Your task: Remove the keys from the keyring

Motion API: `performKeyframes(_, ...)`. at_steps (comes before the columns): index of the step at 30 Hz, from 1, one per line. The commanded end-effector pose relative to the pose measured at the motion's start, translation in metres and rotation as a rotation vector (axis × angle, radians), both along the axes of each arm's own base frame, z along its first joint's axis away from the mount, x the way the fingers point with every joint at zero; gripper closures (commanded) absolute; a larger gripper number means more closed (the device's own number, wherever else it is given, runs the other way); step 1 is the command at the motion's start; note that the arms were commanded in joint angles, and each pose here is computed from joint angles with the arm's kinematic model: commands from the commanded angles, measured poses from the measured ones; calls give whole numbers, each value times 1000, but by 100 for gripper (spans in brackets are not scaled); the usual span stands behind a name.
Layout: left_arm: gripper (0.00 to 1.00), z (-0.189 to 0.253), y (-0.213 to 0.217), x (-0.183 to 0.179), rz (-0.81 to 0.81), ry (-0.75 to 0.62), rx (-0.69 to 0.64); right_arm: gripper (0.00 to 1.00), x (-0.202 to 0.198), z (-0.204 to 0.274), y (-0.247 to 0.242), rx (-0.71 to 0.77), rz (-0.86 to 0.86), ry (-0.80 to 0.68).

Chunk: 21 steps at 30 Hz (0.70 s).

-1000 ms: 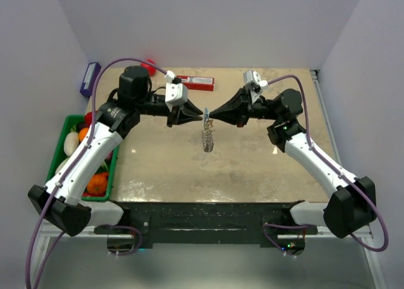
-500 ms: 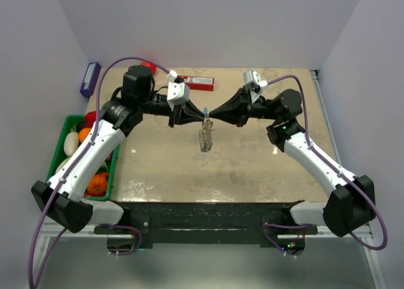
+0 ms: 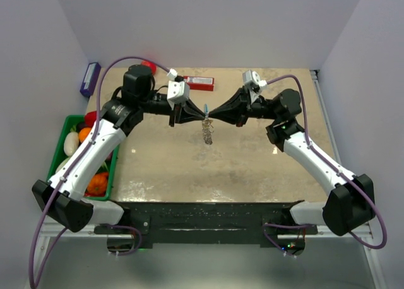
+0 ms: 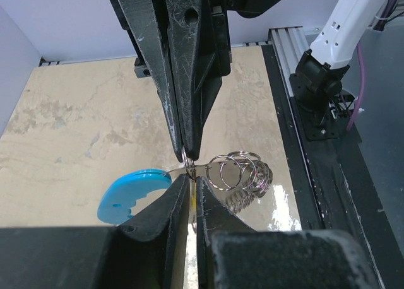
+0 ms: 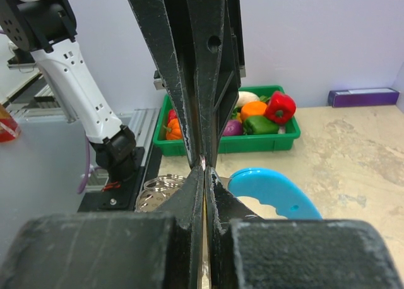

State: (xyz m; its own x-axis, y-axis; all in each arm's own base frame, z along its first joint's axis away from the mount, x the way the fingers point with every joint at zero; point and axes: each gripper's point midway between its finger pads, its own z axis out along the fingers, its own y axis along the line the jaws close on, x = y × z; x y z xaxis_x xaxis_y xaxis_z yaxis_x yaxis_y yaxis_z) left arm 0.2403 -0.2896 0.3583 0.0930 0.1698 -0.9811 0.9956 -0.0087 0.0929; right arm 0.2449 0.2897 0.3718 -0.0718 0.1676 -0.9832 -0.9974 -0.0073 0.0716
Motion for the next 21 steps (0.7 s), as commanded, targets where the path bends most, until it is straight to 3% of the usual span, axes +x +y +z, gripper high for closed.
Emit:
performKeyframes(1,87,4,-2,1,-20,-1,-22,100,0,16,-1,38,-16,-74)
performKeyframes(13,92,3,-3,4,-14,4,-22,100,2,9,0,21,-17,-85)
performKeyframes(21,86,2,-3,4,-14,7,-20,100,3,6,3,12,-17,-92)
